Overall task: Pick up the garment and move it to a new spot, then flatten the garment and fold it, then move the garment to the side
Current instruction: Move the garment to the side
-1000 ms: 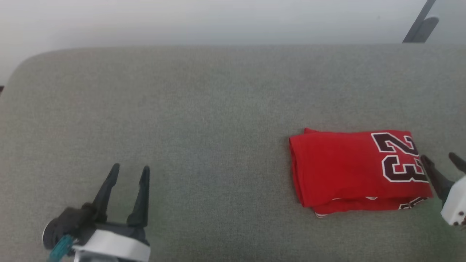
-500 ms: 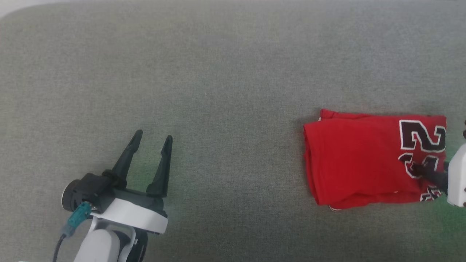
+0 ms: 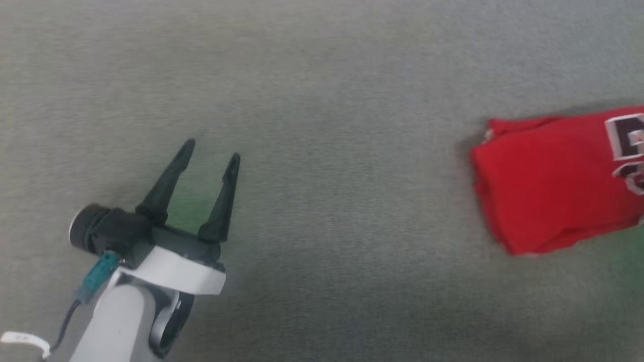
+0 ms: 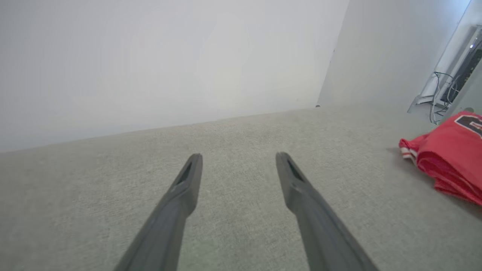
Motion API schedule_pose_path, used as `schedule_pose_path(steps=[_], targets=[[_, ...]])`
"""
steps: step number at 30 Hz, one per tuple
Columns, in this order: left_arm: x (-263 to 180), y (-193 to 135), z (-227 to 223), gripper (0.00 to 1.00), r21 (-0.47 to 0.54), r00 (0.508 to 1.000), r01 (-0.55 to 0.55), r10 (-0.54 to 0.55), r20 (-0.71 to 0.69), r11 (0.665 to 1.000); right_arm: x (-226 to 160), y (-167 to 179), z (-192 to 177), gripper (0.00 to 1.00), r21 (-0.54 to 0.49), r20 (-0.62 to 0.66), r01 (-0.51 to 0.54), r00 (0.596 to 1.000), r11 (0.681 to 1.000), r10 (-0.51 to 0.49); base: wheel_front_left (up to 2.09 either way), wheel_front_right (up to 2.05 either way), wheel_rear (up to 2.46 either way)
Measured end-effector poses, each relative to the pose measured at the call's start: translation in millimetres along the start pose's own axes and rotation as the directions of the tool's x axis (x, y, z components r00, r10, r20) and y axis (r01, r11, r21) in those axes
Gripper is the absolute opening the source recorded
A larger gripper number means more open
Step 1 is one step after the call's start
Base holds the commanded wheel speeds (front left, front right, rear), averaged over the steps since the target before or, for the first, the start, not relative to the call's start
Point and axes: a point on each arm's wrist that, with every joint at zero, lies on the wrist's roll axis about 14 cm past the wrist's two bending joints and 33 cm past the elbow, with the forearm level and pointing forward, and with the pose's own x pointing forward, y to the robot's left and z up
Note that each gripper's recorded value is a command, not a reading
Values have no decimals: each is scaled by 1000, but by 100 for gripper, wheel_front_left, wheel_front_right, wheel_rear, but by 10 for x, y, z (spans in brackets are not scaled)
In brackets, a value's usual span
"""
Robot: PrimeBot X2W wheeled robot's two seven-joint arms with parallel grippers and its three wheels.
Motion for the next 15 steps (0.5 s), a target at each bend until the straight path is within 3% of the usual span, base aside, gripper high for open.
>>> schedule_pose_path(steps=[4,9,15], targets=[[292,-194,-62,100,9,995,94,-94,15,996,-97,-534,99,0,70,65,145,987,987,-149,0,0,0],[670,-448,-130,100,23,977,209,-210,49,978,-160,-1045,213,0,162,126,282,945,946,-303,0,0,0],[1041,-596,-224,100,47,948,301,-305,89,952,-106,-1475,285,0,173,149,422,882,890,-448,0,0,0]])
